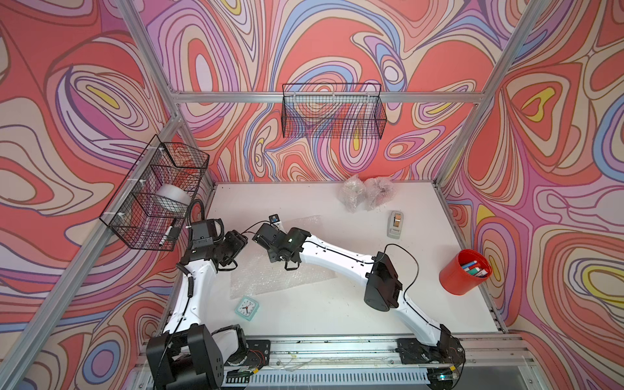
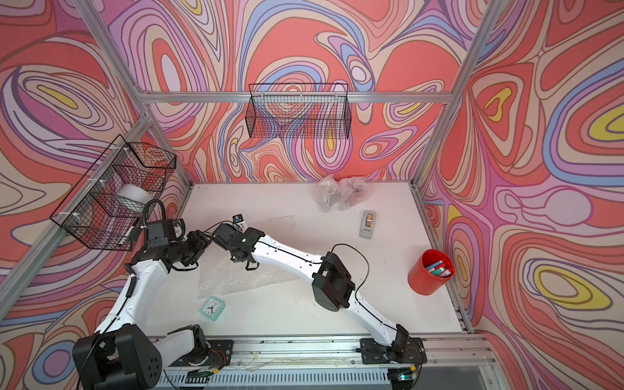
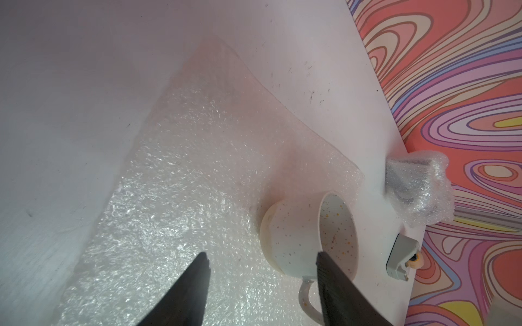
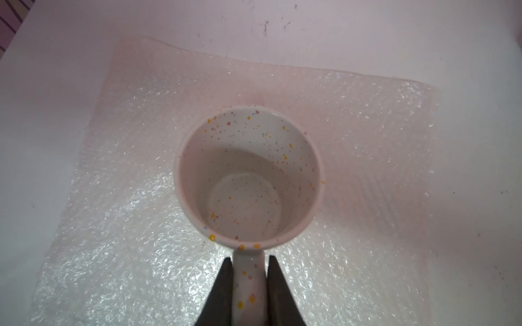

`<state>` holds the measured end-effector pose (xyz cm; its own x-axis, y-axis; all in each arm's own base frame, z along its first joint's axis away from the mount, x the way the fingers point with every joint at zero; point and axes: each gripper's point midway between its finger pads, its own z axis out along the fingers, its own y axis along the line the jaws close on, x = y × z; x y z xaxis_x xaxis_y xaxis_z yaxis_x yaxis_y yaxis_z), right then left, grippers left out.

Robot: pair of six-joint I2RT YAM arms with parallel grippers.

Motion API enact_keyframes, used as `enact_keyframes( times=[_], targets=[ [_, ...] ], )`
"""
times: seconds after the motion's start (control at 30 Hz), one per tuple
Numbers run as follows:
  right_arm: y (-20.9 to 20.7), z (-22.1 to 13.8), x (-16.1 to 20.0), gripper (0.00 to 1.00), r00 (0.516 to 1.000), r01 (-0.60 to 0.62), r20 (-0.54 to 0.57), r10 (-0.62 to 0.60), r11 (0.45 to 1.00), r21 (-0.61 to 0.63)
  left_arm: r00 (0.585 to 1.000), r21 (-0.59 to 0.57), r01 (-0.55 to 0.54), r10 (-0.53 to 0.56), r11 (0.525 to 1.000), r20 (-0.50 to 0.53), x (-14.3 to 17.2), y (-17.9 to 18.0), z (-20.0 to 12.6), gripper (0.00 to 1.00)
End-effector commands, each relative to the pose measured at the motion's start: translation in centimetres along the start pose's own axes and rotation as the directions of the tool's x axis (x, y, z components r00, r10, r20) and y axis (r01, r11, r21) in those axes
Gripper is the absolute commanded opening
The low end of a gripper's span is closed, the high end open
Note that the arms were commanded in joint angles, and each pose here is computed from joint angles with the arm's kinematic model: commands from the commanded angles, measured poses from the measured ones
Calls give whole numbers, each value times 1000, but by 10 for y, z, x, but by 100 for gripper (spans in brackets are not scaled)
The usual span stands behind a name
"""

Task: Wrap mugs in bubble wrap
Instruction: Place the mug on the bubble wrap.

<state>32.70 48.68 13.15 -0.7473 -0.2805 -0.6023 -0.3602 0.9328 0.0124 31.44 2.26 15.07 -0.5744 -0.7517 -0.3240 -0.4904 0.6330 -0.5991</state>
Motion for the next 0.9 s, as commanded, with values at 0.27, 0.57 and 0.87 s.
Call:
enact_keyframes(
  times=[0.27, 0.57, 0.87],
  targets=[
    [34, -9, 39, 18, 993, -16, -119, -6, 982, -187, 998, -1, 23, -23, 1000, -56, 12, 8, 7, 65],
    [5, -53, 6, 65, 999, -50, 8, 53, 968, -247, 995, 73, -42, 48, 996, -86, 19, -8, 10, 73],
    [-139, 28, 48, 53, 897, -388, -289, 334, 909, -152, 910, 240, -413, 408, 879, 72, 46, -97, -23, 73]
  ],
)
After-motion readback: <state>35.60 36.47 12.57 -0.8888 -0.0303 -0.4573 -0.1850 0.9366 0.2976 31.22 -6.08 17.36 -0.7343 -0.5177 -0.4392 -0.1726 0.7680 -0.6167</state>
